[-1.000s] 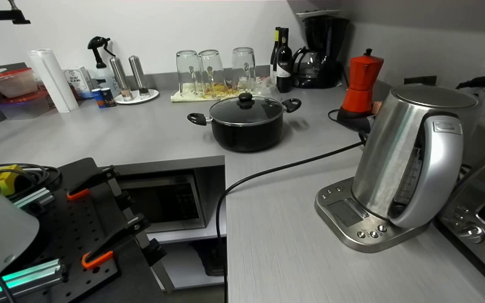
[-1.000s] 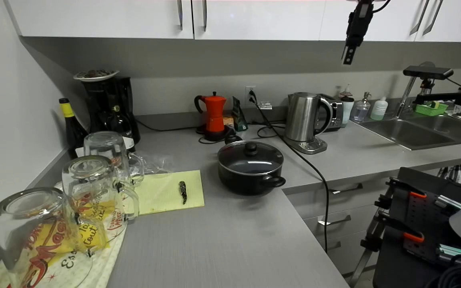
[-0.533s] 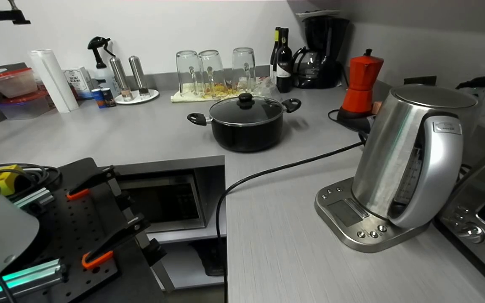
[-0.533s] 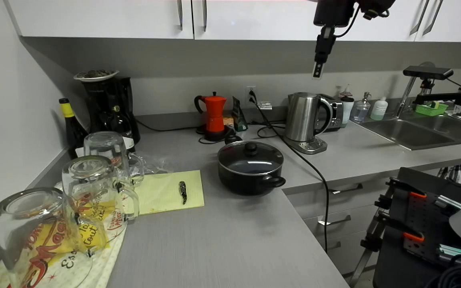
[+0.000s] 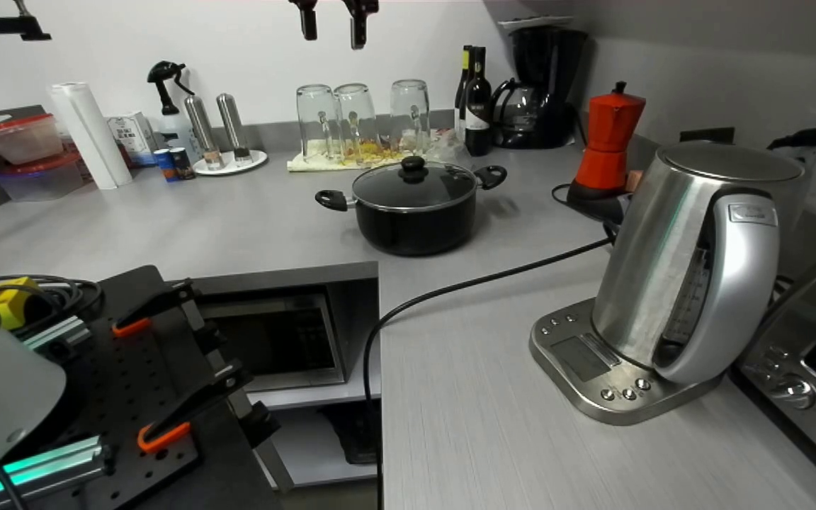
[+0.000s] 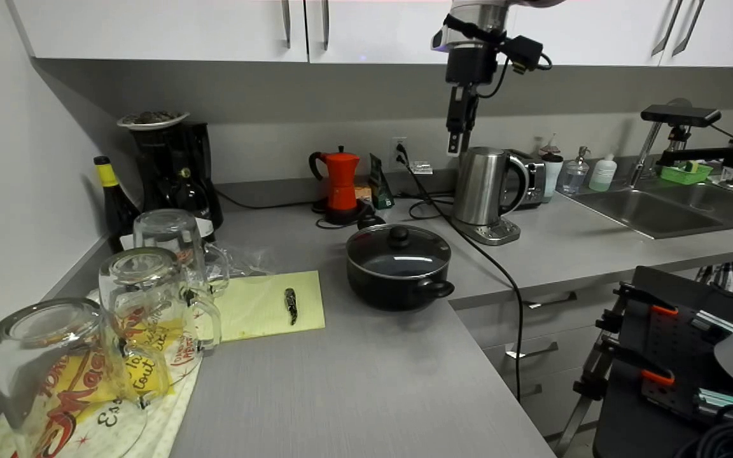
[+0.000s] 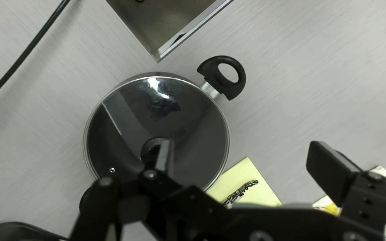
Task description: Take the lid off of the pot
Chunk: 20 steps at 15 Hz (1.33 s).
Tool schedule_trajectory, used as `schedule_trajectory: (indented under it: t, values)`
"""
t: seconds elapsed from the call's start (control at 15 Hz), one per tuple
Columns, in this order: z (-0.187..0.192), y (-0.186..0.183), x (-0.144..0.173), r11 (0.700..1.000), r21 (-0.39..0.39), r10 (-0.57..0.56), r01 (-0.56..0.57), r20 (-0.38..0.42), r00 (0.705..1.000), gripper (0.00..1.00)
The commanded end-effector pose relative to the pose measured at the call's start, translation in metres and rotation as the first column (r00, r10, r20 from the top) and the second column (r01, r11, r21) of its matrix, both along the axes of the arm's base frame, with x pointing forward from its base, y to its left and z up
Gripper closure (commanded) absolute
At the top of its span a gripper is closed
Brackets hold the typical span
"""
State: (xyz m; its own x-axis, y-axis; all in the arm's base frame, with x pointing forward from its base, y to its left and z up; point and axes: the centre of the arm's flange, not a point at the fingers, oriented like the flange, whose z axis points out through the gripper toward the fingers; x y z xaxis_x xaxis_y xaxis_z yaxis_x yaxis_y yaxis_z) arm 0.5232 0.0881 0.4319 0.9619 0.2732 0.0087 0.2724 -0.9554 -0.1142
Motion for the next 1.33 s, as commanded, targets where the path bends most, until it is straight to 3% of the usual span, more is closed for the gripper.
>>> schedule_trajectory:
  t: [0.0,0.6,1.27]
  values:
    - [-0.020,-0.001,0.054,1.000,0.001,-0.022,0.022,-0.022,1.000,0.00]
    - [-0.081,-0.007,0.118,0.998,-0.007,-0.067,0.067,-0.077,0.995,0.00]
    - [-0.138,-0.016,0.138,0.997,-0.033,-0.076,0.073,-0.116,0.990,0.00]
